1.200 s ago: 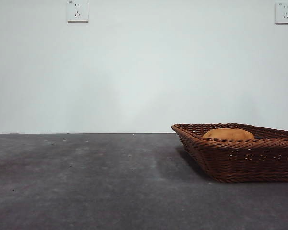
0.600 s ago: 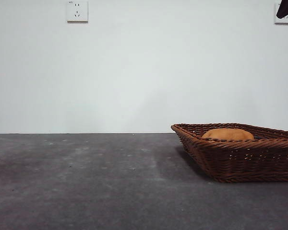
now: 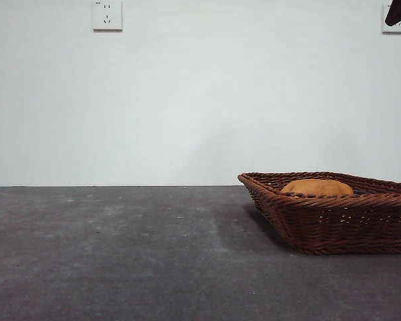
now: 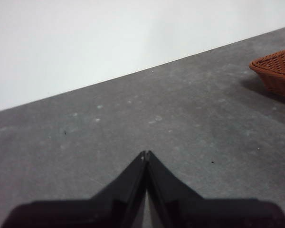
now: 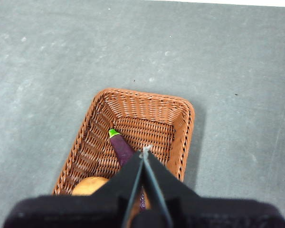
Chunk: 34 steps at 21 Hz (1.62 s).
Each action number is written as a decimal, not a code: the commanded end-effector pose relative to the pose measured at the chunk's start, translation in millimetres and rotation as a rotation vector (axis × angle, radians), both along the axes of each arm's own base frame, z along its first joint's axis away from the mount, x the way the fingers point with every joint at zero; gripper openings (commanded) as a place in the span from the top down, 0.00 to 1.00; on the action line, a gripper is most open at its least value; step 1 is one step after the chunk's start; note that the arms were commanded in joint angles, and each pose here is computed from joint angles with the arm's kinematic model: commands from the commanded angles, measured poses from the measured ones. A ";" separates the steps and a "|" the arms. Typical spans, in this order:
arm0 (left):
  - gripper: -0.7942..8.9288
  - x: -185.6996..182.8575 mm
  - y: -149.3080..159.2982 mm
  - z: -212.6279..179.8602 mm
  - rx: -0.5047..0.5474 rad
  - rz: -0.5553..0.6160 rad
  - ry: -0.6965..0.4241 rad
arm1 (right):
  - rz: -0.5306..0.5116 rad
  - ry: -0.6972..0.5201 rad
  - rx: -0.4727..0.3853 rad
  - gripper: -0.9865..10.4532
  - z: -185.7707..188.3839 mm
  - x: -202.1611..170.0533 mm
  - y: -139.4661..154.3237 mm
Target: Help me put the vegetables on the table into the basket
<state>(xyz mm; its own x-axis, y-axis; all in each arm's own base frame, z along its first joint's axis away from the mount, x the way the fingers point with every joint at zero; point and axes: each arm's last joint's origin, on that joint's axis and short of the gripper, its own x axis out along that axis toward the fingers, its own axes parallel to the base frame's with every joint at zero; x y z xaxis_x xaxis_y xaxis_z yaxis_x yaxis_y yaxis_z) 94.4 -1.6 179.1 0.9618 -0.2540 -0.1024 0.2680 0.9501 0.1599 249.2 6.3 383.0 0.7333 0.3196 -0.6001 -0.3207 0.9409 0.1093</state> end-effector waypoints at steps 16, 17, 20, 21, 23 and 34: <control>0.92 1.9 -6.9 -29.7 -0.139 0.075 0.105 | -0.002 0.000 -0.003 0.91 -1.3 1.9 -0.1; 0.92 2.1 -6.9 -29.9 -0.139 0.075 0.108 | -0.002 0.000 -0.003 0.91 -1.3 1.9 -0.1; 0.92 2.6 -7.0 -30.8 -0.138 0.076 0.121 | -0.002 0.000 -0.003 0.91 -1.3 1.9 -0.1; 0.92 2.8 -7.0 -31.1 -0.137 0.076 0.124 | -0.002 0.000 -0.004 0.91 -1.3 1.9 -0.1; 0.92 3.2 -7.0 -31.9 -0.137 0.077 0.134 | -0.002 0.000 -0.003 0.91 -1.3 1.9 -0.1; 0.92 4.4 -7.0 -34.1 -0.134 0.079 0.162 | -0.066 -0.096 -0.061 0.91 12.8 -34.6 -1.8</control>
